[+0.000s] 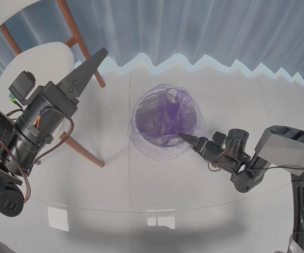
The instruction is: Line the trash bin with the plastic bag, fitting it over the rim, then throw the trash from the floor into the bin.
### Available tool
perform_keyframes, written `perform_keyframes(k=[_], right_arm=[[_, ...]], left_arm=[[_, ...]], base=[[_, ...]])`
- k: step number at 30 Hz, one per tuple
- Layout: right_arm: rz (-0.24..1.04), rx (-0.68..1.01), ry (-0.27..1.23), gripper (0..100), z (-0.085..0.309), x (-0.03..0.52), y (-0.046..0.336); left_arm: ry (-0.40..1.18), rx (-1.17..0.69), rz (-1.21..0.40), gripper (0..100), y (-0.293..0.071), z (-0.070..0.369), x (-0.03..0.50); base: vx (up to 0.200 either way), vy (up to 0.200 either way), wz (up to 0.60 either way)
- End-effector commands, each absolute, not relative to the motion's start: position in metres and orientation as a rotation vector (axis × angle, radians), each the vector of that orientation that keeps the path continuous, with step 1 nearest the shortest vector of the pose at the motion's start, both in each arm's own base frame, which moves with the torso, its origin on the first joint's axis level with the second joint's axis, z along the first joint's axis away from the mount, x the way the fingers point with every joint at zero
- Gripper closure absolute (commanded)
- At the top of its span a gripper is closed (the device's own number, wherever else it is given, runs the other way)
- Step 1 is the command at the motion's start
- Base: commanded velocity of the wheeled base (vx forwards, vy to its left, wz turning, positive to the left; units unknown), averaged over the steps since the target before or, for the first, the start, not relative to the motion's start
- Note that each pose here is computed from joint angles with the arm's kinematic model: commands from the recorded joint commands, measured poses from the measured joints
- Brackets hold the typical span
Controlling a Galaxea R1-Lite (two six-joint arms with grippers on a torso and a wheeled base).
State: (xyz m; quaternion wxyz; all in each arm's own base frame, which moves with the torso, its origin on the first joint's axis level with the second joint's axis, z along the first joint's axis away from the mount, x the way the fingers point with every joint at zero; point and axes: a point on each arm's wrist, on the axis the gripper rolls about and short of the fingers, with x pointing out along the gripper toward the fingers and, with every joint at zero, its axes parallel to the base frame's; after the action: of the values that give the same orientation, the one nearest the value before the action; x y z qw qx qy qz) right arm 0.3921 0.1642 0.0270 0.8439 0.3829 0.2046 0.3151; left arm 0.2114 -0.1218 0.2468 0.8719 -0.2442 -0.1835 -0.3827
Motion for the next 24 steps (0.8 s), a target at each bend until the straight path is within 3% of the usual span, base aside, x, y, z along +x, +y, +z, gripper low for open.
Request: perform_keyframes(k=[1, 16, 17, 24], right_arm=[[0.665, 0.808, 0.44, 0, 0.017, 0.397, 0.167], [0.636, 0.803, 0.402, 0, 0.026, 0.392, 0.166], [0.636, 0.803, 0.402, 100, 0.026, 0.392, 0.166], [0.646, 0.801, 0.412, 100, 0.037, 0.379, 0.166]], left_arm=[[-0.398, -0.506, -0.802, 0, -0.121, 0.25, 0.208], [-0.369, -0.509, -0.831, 0, -0.128, 0.244, 0.204], [-0.369, -0.509, -0.831, 0, -0.128, 0.244, 0.204], [-0.365, -0.494, -0.825, 0, -0.128, 0.242, 0.205]], base=[[0.0, 0.0, 0.0], [0.0, 0.0, 0.0], [0.0, 0.0, 0.0], [0.0, 0.0, 0.0]])
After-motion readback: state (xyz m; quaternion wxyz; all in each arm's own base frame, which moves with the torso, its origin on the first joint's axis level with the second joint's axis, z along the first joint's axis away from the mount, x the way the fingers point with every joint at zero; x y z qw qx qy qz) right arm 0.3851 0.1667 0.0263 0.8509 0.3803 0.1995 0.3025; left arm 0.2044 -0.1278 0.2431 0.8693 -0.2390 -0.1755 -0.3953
